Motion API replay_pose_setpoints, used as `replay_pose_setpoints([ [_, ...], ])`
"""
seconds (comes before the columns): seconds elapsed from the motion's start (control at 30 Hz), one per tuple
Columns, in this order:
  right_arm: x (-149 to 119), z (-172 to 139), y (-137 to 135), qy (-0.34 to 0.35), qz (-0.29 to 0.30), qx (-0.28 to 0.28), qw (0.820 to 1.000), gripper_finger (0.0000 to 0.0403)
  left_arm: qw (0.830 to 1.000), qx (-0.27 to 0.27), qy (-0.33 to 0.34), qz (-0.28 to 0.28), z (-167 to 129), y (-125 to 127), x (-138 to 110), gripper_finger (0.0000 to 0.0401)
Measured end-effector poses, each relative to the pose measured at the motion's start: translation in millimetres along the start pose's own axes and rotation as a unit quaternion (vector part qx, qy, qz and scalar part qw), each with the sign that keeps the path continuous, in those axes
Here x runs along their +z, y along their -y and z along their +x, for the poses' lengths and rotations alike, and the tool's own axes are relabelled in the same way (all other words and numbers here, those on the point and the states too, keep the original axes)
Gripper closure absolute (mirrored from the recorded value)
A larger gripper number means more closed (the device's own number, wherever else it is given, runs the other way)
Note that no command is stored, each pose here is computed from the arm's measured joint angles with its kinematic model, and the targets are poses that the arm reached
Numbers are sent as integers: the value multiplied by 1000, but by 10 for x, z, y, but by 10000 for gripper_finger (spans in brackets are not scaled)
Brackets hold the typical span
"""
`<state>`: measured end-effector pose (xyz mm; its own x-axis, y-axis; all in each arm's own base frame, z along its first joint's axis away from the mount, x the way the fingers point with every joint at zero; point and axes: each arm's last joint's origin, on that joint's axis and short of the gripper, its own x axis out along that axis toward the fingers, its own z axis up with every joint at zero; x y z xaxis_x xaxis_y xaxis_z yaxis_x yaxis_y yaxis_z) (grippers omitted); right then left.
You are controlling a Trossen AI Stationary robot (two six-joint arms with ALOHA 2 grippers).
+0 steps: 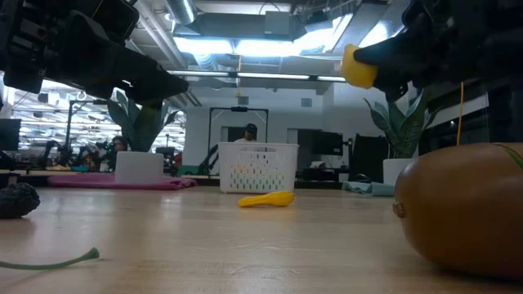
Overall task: Pick and placing Produce into tupperware
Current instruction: Put the yellow lemon into the white bin
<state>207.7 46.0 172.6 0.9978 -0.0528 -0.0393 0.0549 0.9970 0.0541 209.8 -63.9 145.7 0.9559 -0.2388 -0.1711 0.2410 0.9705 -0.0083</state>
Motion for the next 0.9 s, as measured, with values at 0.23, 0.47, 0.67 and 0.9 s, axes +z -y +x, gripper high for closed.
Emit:
replay_pose_setpoints([
  [0.23,4,20,76,0,4,-18,1000,195,1000,8,0,2,0,-4,0,154],
  [0.47,10,38,180,3,5,-62,998,195,988,156,4,-2,-14,-89,2,154],
  [0.67,6,50,300,1,6,-125,992,195,979,204,4,-3,-23,-129,3,154],
  [0.9,-8,62,508,1,51,-189,981,195,973,231,4,-7,-28,-250,3,154],
])
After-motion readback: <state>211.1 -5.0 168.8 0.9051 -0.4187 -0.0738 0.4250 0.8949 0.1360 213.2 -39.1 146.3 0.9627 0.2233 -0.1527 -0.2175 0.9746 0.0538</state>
